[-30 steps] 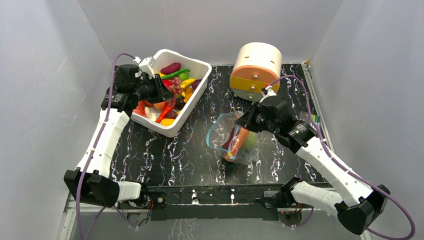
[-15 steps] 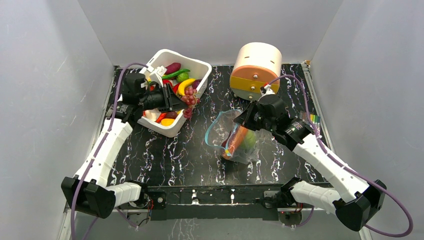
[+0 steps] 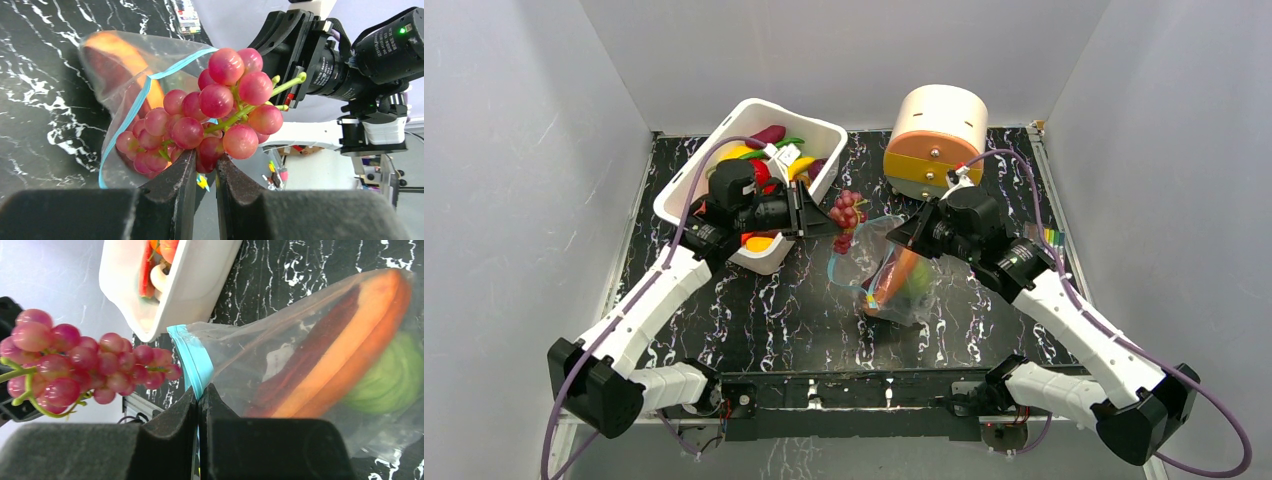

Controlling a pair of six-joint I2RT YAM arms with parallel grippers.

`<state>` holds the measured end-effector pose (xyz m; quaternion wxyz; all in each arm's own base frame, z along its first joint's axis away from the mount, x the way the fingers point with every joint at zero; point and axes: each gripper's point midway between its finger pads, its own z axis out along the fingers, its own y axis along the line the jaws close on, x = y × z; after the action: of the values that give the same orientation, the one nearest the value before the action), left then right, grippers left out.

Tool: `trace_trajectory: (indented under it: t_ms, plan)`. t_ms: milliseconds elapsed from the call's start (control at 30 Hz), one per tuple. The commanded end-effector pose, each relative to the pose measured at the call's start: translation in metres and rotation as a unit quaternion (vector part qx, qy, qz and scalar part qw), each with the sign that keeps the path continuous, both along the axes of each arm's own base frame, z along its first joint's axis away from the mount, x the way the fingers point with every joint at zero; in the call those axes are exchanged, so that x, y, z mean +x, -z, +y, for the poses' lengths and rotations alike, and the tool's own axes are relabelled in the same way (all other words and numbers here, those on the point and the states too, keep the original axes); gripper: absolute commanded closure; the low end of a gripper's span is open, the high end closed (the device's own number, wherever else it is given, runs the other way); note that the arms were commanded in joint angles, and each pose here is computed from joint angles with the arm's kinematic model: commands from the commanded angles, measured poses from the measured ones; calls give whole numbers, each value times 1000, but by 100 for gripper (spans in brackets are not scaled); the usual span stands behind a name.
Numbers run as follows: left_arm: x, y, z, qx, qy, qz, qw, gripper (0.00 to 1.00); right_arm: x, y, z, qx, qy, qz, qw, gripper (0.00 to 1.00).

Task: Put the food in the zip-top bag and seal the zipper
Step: Place the fake fruit in the zipper food storage bag.

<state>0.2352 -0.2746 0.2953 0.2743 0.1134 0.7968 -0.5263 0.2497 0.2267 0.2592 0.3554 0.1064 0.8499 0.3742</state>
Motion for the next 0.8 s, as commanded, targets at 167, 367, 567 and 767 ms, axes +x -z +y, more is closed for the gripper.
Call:
trace_trajectory:
  t_ms: [167, 367, 567, 767]
  plan:
    - [-14, -23, -23, -60, 17, -4, 998, 97, -4, -64, 4, 85, -3, -80, 993, 100]
    - [-15, -8, -26, -50, -4, 17, 999, 97, -4, -63, 4, 87, -2, -79, 993, 100]
    - [-18, 6, -29, -41, -6, 29, 999, 98, -2, -66, 5, 90, -1, -84, 992, 100]
    - [-22, 16, -34, -24, -3, 34, 999, 98, -1, -67, 7, 95, -3, -82, 992, 100]
